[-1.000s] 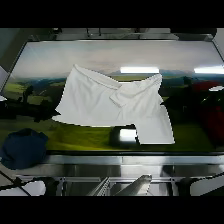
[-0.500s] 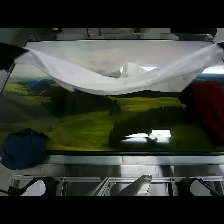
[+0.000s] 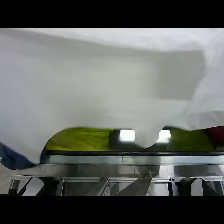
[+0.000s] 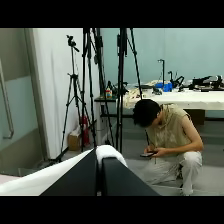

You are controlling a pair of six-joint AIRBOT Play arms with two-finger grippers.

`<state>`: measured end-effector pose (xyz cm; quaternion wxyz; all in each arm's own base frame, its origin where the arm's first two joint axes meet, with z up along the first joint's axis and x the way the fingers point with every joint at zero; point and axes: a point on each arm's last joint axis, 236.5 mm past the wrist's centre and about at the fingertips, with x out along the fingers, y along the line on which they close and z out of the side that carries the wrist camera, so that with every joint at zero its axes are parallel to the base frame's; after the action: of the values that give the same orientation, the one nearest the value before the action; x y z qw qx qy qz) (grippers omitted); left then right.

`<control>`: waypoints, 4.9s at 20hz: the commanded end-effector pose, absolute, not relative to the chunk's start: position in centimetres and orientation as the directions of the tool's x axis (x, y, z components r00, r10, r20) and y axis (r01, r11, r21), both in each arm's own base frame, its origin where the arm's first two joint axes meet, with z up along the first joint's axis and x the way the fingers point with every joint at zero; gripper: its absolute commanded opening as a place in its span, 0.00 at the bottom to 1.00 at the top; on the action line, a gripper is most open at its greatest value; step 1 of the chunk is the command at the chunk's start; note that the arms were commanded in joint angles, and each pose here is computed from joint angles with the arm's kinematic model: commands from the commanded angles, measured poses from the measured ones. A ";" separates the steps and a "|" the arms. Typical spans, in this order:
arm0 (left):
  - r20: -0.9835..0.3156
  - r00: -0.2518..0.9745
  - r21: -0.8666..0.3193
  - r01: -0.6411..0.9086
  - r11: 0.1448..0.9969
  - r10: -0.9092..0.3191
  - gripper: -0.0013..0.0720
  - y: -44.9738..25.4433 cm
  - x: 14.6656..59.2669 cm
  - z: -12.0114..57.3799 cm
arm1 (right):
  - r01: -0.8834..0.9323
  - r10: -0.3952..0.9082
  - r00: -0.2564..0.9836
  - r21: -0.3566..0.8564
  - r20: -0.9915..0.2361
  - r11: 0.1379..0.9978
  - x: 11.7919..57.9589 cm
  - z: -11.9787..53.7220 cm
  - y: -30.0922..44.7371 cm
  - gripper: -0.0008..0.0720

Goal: Fold the shirts.

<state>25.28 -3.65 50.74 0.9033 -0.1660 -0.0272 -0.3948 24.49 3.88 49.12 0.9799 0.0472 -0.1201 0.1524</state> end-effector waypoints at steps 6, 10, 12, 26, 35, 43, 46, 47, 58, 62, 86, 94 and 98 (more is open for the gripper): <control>-0.213 0.474 -0.675 0.561 0.480 -0.854 0.05 -7.0 38.4 30.3 | -0.485 0.584 0.804 0.449 -0.108 0.751 37.5 33.5 2.8 0.03; -0.357 0.386 -0.830 0.286 0.478 -0.851 0.05 -6.7 44.5 14.7 | -0.358 0.666 0.692 0.668 -0.278 0.652 46.7 19.2 2.7 0.03; -0.388 0.368 -0.867 0.165 0.470 -0.845 0.05 -5.5 46.9 8.3 | -0.254 0.651 0.679 0.723 -0.339 0.642 50.3 12.1 2.1 0.03; -0.420 0.319 -0.875 0.107 0.472 -0.850 0.03 -1.9 56.1 -4.8 | -0.093 0.658 0.679 0.850 -0.327 0.519 57.5 -1.9 0.2 0.03; -0.673 0.170 -0.708 0.137 0.693 -0.720 0.02 -1.2 53.7 -9.4 | 0.001 0.640 0.563 0.774 -0.524 0.633 54.8 -6.4 -0.2 0.03; -0.691 0.171 -0.685 0.153 0.712 -0.702 0.42 -1.1 53.8 -9.8 | -0.012 0.645 0.559 0.773 -0.521 0.635 54.9 -6.1 0.2 0.29; -0.692 0.168 -0.690 0.133 0.712 -0.702 0.49 -0.5 53.3 -7.9 | -0.037 0.628 0.570 0.747 -0.530 0.664 54.8 -4.6 -0.4 0.44; -0.695 0.176 -0.685 0.135 0.716 -0.697 0.49 0.0 53.1 -6.5 | -0.035 0.608 0.573 0.724 -0.550 0.689 54.4 -3.7 -1.1 0.39; -0.753 -0.061 -0.640 -0.165 0.751 -0.655 0.48 0.4 35.9 -5.8 | 0.020 0.600 0.411 0.665 -0.686 0.747 39.6 3.6 0.3 0.03; -0.799 -0.177 -0.539 -0.210 0.815 -0.574 0.49 0.5 29.2 -9.3 | -0.002 0.633 0.410 0.693 -0.657 0.720 34.7 3.8 3.3 0.03; -0.817 -0.260 -0.506 -0.108 0.856 -0.515 0.05 -3.2 25.5 -12.6 | 0.526 0.488 0.342 0.594 -0.803 0.609 21.5 -7.6 -0.2 0.69; -0.815 -0.261 -0.507 -0.109 0.855 -0.517 0.05 -3.2 25.4 -12.6 | 0.515 0.574 0.332 0.653 -0.749 0.555 21.8 -10.4 1.4 0.53; -0.815 -0.261 -0.507 -0.109 0.855 -0.517 0.05 -3.2 25.4 -12.6 | 0.475 0.655 0.351 0.730 -0.670 0.492 22.9 -10.7 3.0 0.51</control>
<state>25.41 -3.25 -12.53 0.5722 -0.2034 0.7742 -0.1787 22.05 2.01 -10.45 0.6547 0.4865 0.5774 0.0354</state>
